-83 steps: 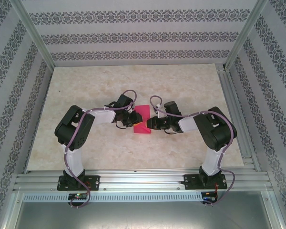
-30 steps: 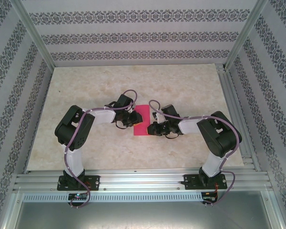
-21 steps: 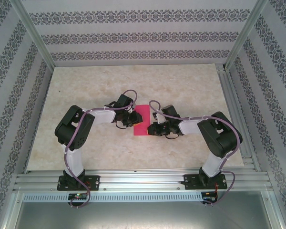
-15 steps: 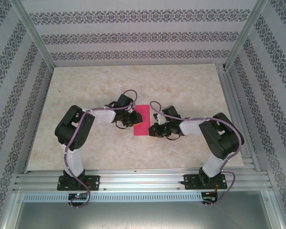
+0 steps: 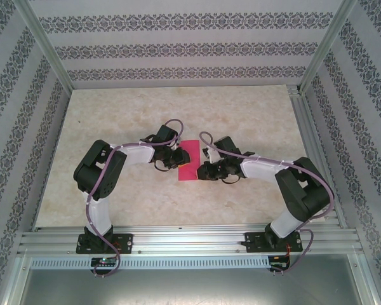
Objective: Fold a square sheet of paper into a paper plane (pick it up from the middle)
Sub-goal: Fold the triangle a second time at the center of the table.
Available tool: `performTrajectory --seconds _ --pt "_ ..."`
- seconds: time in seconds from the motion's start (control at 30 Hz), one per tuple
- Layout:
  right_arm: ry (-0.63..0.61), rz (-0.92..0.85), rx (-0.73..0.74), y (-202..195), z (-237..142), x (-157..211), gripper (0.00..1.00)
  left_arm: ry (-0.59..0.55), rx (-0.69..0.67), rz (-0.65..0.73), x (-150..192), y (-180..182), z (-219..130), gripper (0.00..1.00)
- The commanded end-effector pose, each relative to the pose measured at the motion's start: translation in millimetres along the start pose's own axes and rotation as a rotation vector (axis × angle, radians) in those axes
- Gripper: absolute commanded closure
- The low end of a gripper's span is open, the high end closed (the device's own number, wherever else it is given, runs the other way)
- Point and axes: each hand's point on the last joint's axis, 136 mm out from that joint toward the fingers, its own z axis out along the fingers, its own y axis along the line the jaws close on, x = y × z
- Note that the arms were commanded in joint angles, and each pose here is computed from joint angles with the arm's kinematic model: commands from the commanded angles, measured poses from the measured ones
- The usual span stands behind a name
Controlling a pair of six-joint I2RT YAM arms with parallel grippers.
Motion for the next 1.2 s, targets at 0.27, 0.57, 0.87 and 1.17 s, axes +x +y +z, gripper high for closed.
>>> performTrajectory --seconds 0.27,0.57,0.87,1.17 --pt "-0.037 0.007 0.037 -3.2 21.3 -24.5 0.89 0.028 -0.037 0.013 6.4 6.7 8.1 0.73" --pt "0.083 0.053 0.177 -46.9 41.2 11.3 0.89 0.025 -0.036 0.016 4.6 5.4 8.3 0.73" --pt "0.070 0.083 0.139 -47.0 41.0 14.0 0.89 -0.025 0.023 0.060 -7.0 -21.7 -9.7 0.68" --pt "0.054 0.092 0.117 -45.8 41.1 10.9 0.89 -0.025 0.184 0.009 2.4 -45.3 -20.9 0.72"
